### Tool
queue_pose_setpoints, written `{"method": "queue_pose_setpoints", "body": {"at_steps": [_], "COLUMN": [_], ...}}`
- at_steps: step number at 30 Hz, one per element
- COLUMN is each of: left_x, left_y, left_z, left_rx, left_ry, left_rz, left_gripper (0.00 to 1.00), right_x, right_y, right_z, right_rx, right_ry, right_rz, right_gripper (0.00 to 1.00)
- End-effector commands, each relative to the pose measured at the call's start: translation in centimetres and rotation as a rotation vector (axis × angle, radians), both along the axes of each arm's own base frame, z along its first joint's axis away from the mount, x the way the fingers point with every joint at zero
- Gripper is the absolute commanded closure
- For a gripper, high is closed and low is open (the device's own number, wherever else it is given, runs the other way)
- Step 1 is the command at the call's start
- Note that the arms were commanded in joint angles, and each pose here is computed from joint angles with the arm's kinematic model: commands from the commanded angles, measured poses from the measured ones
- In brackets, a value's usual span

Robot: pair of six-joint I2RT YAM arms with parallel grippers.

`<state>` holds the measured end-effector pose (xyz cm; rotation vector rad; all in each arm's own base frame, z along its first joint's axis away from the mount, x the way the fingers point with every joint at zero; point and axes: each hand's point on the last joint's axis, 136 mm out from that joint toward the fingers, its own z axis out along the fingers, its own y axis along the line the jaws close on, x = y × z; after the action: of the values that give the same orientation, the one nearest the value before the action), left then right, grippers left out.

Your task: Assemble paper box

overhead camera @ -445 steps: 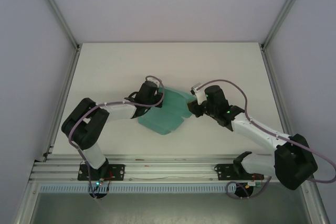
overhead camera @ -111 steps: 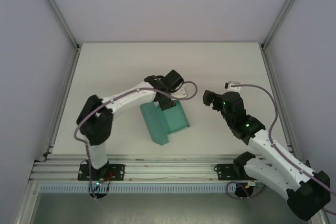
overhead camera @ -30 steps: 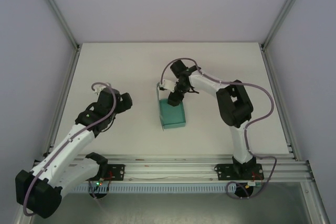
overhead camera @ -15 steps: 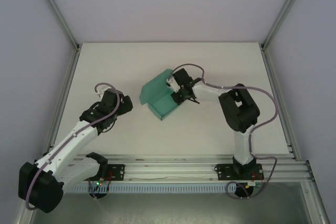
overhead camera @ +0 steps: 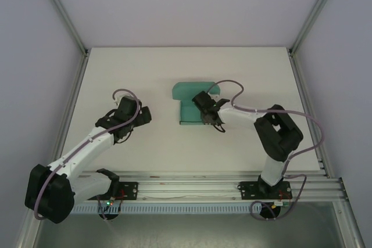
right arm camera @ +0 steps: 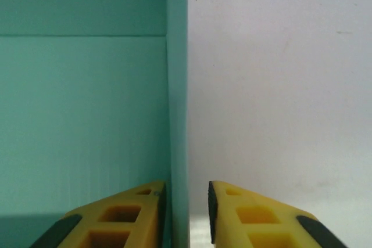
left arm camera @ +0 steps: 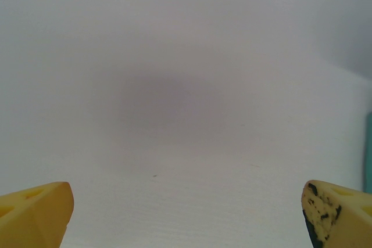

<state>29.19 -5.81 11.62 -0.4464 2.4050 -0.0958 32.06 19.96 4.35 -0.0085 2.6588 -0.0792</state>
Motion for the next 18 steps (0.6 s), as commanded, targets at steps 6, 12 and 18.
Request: {"method": "queue_pose_setpoints", "body": {"at_steps": [6, 12, 18], "left_x": [3.5, 6.0, 9.1], "left_y": [-6.3, -10.4, -13.2], "left_z": [3.1, 5.9, 5.7], "left_rx": [-0.094, -0.021, 0.038], "left_ry": [-0.153, -0.215, -0.150], "left_rz": [-0.366, -0.659, -0.860], "left_gripper": [0.00, 0.00, 0.00], "right_x": [0.9, 1.9, 3.4], "right_y": [-1.9, -0.4, 0.2], "right_z": [6.5, 11.5, 13.8], "right_rx": [-0.036, -0.019, 0.077], "right_ry": [-0.162, -0.266, -0.260], "right_rz": [0.012, 0.391, 0.713], "right_gripper": [0.32, 0.00, 0.00]}}
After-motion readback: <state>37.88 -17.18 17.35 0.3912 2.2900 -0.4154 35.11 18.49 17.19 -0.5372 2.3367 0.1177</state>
